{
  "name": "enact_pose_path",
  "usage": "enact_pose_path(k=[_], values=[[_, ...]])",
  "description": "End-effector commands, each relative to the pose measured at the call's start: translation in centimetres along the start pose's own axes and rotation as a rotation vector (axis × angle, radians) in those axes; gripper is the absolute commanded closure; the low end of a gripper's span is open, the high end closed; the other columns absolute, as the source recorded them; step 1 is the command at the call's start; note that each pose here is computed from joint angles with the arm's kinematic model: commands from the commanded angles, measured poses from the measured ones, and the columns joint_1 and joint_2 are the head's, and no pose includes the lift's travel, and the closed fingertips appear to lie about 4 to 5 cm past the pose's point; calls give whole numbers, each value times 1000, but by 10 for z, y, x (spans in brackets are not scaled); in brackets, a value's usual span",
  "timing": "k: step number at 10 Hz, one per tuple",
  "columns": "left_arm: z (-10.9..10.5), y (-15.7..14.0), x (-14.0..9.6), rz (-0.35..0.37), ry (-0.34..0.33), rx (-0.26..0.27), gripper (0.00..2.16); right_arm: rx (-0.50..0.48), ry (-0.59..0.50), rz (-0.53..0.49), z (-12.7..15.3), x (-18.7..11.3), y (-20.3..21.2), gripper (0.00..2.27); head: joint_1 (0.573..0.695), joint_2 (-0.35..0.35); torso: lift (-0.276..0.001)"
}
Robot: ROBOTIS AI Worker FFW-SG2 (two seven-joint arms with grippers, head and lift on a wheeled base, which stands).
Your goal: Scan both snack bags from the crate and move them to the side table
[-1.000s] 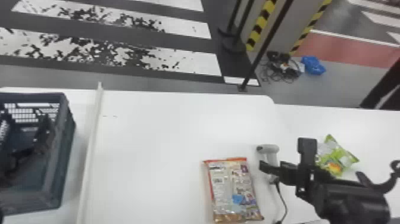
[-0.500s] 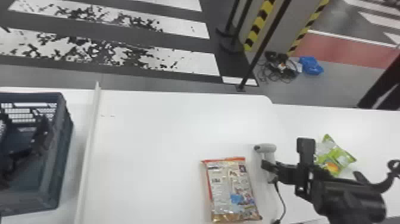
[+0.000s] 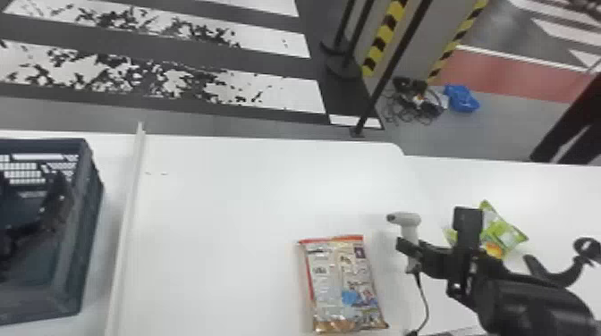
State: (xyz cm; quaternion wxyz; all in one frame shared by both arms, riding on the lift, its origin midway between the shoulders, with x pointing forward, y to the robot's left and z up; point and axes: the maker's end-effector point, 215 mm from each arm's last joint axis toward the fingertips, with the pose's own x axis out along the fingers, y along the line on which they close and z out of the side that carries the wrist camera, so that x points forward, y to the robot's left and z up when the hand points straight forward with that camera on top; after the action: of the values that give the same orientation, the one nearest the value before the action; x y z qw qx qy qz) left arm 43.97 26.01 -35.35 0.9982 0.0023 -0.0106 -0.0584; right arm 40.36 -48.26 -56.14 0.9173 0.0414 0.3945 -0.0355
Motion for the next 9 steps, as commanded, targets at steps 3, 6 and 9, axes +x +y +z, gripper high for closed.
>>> enact_pose_path(k=[3,6,9], values=[[1,-5,5,-10,-5,-2,66,8,16,-41,-16,-54,31,2243,695,-283,-29],[-2,0,7,-6,-4,-4,66,3,-16,-32,-18,-87,63,2243,695,-254,-29],[0,0,7,-9,-18,-16,66,4,16,17,-36,-112,104,2243,695,-200,-29]])
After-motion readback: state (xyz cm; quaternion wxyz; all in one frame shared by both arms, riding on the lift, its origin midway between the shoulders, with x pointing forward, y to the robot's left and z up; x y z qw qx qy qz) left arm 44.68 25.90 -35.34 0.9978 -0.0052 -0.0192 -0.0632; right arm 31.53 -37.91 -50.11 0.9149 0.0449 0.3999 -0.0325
